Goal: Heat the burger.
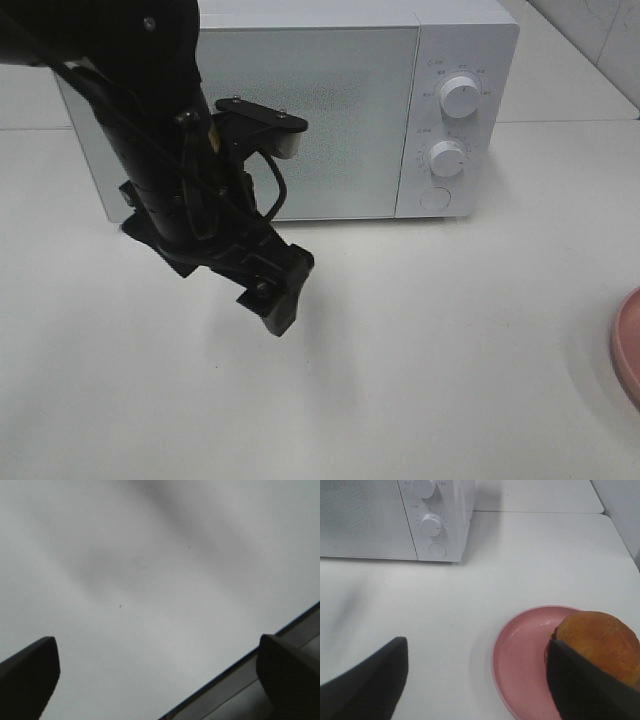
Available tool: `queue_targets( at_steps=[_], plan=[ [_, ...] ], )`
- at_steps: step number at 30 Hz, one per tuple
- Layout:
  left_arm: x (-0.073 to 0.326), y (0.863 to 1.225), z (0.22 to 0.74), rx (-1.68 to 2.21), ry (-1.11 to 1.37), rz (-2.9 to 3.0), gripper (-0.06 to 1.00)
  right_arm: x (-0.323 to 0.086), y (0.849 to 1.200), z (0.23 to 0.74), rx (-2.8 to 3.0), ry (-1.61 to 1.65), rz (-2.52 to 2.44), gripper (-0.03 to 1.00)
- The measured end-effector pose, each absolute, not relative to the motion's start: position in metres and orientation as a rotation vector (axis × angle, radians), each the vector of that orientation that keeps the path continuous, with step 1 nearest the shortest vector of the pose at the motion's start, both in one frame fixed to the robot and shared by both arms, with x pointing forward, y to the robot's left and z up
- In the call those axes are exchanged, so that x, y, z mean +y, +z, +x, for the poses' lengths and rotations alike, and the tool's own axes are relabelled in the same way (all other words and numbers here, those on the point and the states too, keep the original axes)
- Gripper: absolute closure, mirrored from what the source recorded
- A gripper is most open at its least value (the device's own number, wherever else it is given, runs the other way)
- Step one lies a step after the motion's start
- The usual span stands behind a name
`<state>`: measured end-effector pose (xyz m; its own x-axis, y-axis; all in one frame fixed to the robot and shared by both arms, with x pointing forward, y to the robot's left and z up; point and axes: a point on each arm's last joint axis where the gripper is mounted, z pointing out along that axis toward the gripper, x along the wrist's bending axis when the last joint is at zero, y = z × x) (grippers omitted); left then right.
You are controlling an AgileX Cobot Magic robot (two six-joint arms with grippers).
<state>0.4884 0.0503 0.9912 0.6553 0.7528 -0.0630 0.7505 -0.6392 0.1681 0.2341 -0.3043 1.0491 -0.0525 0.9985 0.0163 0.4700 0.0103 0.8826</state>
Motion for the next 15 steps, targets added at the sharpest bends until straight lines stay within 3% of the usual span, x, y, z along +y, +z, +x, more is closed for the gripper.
queue_targets(
  at_steps=[4, 6, 13, 15],
  plan=[
    [0.066, 1.004, 0.489, 1.288, 0.003, 2.699, -0.05, -0.304, 1.049, 0.234, 1.604, 0.980, 1.537, 0.21],
    [0.099, 1.016, 0.501, 1.430, -0.003, 2.657, -0.05, -0.304, 1.049, 0.234, 1.604, 0.980, 1.537, 0.21],
    [0.161, 1.027, 0.500, 1.643, 0.016, 2.526, -0.05, -0.304, 1.049, 0.234, 1.604, 0.980, 1.537, 0.21],
    [0.197, 1.029, 0.491, 1.771, 0.022, 2.444, -0.05, -0.304, 1.049, 0.234, 1.604, 0.980, 1.537, 0.21]
  ],
)
